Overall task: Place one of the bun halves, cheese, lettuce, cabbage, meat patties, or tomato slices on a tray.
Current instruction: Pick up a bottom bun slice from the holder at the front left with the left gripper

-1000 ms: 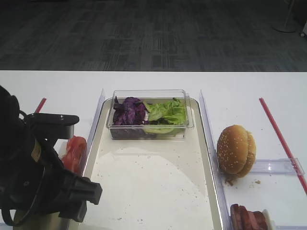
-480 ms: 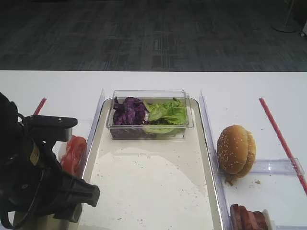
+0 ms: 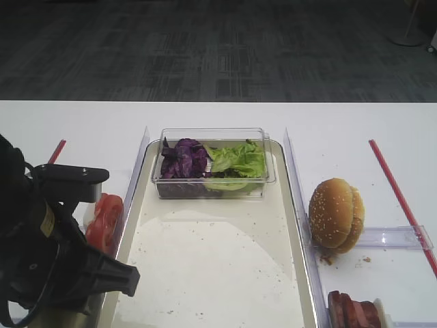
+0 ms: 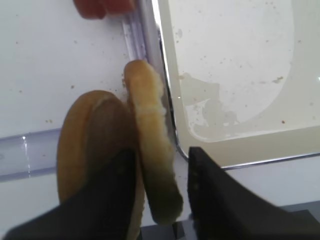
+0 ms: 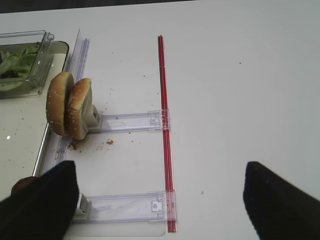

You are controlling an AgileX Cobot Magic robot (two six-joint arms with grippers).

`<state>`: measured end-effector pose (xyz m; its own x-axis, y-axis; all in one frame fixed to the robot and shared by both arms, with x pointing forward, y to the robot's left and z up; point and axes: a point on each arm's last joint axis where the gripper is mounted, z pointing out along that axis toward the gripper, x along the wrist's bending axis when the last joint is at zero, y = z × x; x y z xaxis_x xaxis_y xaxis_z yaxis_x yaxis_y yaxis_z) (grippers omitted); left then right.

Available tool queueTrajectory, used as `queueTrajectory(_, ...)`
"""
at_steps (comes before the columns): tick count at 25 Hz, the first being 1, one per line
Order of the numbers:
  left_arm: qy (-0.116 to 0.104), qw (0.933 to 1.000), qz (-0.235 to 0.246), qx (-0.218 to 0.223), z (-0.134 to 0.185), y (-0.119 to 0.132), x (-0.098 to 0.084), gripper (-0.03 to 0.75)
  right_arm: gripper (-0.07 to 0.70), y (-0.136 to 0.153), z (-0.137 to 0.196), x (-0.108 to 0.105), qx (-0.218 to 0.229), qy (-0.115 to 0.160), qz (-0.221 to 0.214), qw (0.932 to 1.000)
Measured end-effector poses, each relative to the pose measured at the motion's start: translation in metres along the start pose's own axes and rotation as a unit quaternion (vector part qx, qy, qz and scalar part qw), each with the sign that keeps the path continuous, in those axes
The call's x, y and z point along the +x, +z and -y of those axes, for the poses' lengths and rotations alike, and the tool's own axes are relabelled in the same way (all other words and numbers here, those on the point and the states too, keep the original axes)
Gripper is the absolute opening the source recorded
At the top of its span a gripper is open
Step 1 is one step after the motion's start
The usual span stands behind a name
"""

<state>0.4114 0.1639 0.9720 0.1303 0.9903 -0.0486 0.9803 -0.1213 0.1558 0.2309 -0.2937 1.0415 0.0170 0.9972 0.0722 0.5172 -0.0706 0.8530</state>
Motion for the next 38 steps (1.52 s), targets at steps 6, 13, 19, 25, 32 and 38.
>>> queueTrajectory(6,0.004,1.0,-0.004,-0.003,0.0,0.0,0.001,0.147,0.678,0.0,0.0,0.0,0.0,0.0,0.0,1.0)
queueTrajectory(13,0.007,1.0,-0.006,-0.004,-0.001,0.0,0.001,0.083,0.678,0.0,0.0,0.0,0.0,0.0,0.0,1.0)
queueTrajectory(19,0.007,0.9999,-0.008,-0.004,-0.001,0.0,0.001,0.068,0.678,0.0,0.0,0.0,0.0,0.0,0.0,1.0)
queueTrajectory(25,0.008,0.9999,-0.012,0.0,-0.001,-0.001,0.002,0.065,0.678,0.0,0.0,0.0,0.0,0.0,0.0,1.0)
queueTrajectory(32,0.01,0.9998,-0.016,0.004,-0.006,-0.011,-0.001,0.065,0.678,0.0,0.0,0.0,0.0,0.0,0.0,1.0)
queueTrajectory(38,0.015,0.9997,-0.02,-0.001,-0.012,-0.02,-0.003,0.063,0.678,0.0,0.0,0.0,0.0,0.0,0.0,1.0)
